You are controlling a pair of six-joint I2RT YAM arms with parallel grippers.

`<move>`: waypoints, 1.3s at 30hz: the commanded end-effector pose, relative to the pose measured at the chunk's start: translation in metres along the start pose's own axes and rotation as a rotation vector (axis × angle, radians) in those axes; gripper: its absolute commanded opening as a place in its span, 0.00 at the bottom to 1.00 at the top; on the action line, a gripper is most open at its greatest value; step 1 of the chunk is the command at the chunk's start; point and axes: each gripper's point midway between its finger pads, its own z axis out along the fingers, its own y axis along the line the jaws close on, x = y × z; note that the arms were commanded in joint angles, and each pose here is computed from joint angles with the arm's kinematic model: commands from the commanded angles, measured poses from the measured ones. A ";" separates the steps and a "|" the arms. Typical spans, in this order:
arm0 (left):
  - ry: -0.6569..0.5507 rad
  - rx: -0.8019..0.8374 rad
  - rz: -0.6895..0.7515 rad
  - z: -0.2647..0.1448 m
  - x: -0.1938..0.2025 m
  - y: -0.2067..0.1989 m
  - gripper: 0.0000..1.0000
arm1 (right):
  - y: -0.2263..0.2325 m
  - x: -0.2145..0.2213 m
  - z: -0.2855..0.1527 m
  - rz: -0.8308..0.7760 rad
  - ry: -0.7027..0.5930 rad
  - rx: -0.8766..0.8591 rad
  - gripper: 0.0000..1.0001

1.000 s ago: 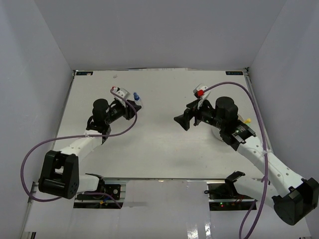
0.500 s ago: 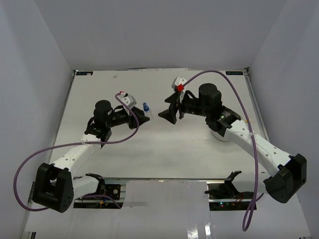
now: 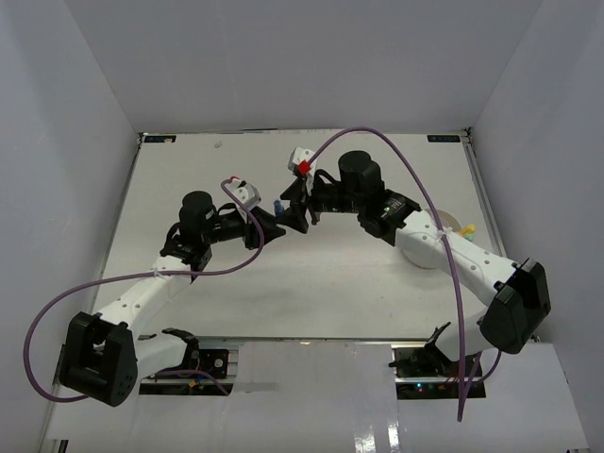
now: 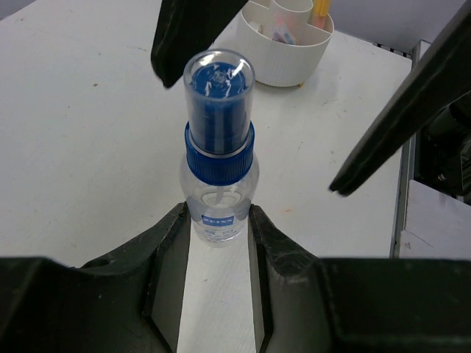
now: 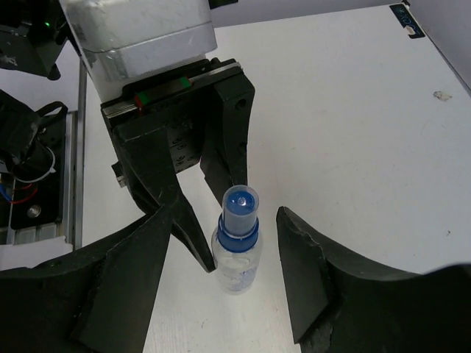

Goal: Sort the stationery into containers
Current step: Place the stationery in the storage box.

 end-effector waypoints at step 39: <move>-0.030 -0.500 -0.122 -0.021 -0.021 0.074 0.98 | -0.135 0.040 -0.220 0.091 -0.079 1.086 0.08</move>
